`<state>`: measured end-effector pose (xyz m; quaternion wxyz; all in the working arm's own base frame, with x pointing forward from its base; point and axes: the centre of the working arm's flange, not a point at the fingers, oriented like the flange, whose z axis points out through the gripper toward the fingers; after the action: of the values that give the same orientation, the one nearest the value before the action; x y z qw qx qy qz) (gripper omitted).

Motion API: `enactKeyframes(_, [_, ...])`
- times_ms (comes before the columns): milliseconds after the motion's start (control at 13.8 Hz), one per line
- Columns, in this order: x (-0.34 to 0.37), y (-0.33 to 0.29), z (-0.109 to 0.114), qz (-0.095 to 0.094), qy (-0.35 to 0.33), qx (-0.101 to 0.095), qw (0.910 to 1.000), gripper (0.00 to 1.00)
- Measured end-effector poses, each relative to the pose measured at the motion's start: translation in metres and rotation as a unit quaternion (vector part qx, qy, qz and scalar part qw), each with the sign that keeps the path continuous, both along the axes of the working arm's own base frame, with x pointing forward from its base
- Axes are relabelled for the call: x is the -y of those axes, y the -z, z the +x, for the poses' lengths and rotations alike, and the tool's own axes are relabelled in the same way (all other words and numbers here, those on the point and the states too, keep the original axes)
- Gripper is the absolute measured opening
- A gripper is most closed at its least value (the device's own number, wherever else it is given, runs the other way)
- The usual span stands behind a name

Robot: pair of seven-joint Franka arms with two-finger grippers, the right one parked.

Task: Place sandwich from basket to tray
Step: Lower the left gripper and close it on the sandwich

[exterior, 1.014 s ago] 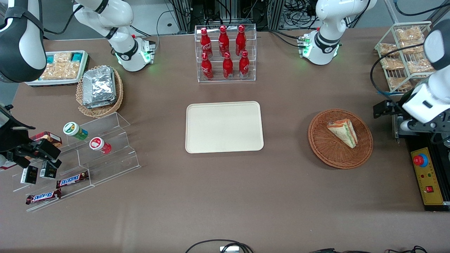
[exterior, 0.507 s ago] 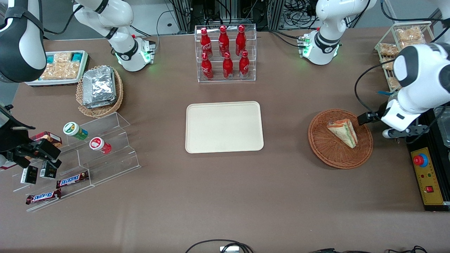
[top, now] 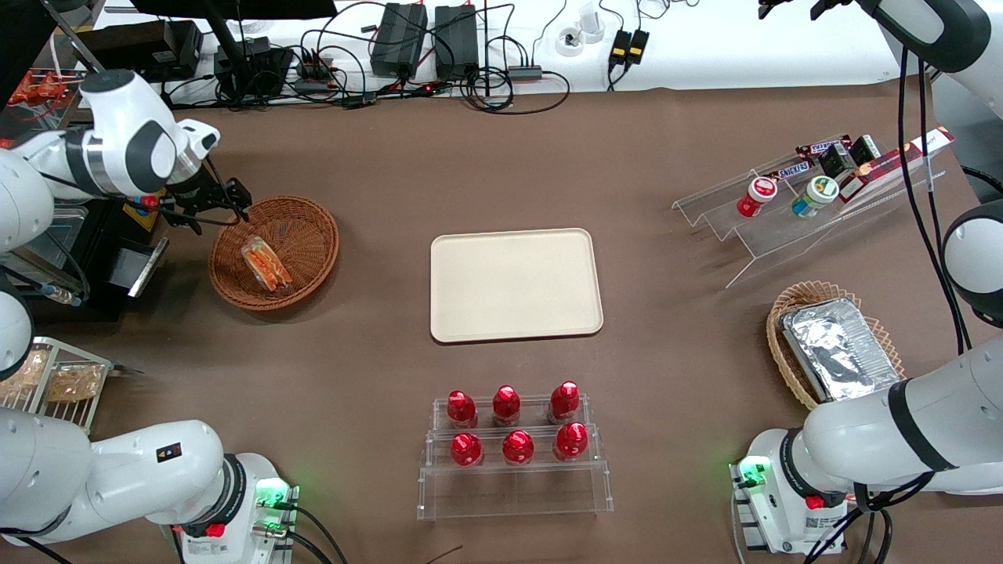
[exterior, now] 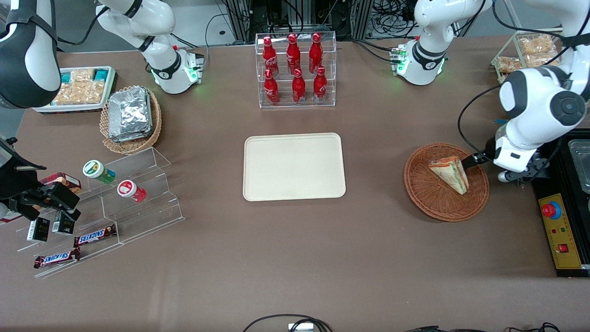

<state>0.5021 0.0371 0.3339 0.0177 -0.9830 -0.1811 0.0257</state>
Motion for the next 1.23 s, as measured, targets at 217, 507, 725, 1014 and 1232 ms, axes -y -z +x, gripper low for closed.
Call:
enactKeyframes(217, [0.002,0.024,-0.013,0.0,-0.02,0.009,0.9998,1.0])
enactKeyframes(507, [0.005,0.048,-0.019,-0.003,-0.058,0.019,0.9981,1.0])
enactKeyframes(725, [0.009,0.062,-0.019,-0.006,-0.079,0.021,0.9966,1.0])
enactKeyframes(1014, [0.021,0.082,-0.02,-0.01,-0.096,0.017,0.9952,1.0])
enactKeyframes(1232, [0.022,0.1,-0.023,-0.015,-0.099,0.012,0.9949,1.0])
